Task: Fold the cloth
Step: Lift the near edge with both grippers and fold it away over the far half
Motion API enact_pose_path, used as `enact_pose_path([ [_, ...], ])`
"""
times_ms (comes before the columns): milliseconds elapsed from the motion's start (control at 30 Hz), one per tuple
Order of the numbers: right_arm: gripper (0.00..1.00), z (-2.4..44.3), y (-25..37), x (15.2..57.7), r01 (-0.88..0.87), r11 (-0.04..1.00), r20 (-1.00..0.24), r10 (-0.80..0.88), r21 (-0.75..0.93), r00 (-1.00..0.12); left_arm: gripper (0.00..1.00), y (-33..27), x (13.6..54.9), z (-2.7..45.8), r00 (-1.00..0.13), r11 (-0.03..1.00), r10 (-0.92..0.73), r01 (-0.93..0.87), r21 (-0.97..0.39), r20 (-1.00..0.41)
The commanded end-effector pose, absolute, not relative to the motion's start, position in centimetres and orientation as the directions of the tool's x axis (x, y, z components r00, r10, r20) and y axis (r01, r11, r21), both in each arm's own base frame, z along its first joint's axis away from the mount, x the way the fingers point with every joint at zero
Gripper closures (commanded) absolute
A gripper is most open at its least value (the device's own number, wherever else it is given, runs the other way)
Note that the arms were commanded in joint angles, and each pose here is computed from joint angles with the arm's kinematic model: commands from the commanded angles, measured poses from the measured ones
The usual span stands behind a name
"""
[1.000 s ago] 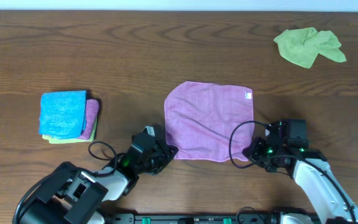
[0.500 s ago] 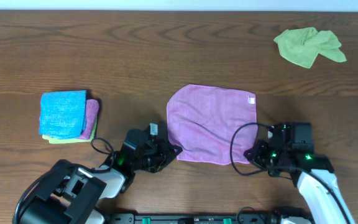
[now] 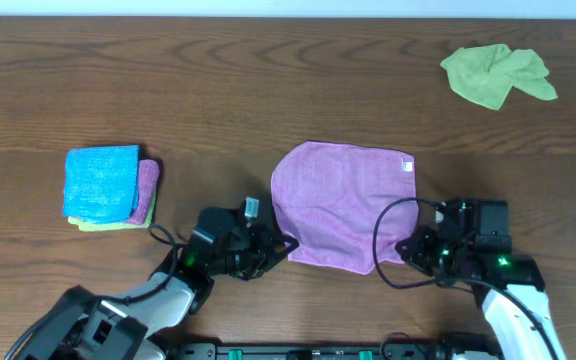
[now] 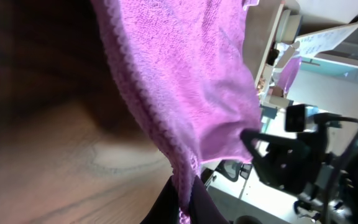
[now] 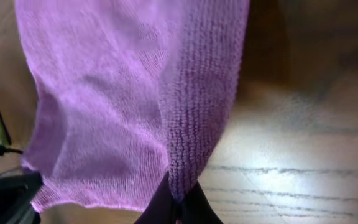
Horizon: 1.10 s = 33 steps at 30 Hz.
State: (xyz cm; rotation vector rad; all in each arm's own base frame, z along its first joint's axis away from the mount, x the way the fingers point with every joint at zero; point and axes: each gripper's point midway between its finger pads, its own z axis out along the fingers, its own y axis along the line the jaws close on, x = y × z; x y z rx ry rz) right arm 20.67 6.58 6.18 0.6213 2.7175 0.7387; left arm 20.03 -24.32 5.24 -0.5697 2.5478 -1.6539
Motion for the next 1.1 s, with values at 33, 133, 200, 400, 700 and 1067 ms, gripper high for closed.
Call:
enact_pose_path([
  [33,0.99,8.7,5.7,22.9,0.308,0.8,-0.229,0.475,0.516,-0.85,0.94,-24.4,19.9,6.1,-0.939,0.347,-0.313,-0.252,-0.903,0.142],
  [133,0.99,9.2,5.6,23.3,0.301,0.802,-0.245,0.475,0.516,-0.845,0.95,-24.7,20.5,6.9,-0.935,0.331,-0.319,-0.263,-0.906,0.155],
  [200,0.99,9.2,5.6,23.3,0.304,0.803,-0.245,0.476,0.513,-0.844,0.94,-25.0,20.9,7.1,-0.932,0.343,-0.32,-0.28,-0.896,0.169],
  [400,0.99,9.3,5.2,24.0,0.298,0.809,-0.275,0.479,0.507,-0.833,0.94,-25.1,22.9,7.5,-0.942,0.452,-0.316,-0.253,-0.855,0.112],
  [700,0.99,8.1,4.9,26.1,0.315,0.813,-0.261,0.481,0.489,-0.837,0.94,-21.3,27.1,8.3,-0.92,0.617,-0.393,-0.258,-0.743,-0.007],
  [1067,0.99,8.9,4.6,29.2,0.293,0.822,-0.309,0.477,0.489,-0.823,0.94,-21.0,29.4,7.3,-0.9,0.605,-0.434,-0.269,-0.749,-0.028],
])
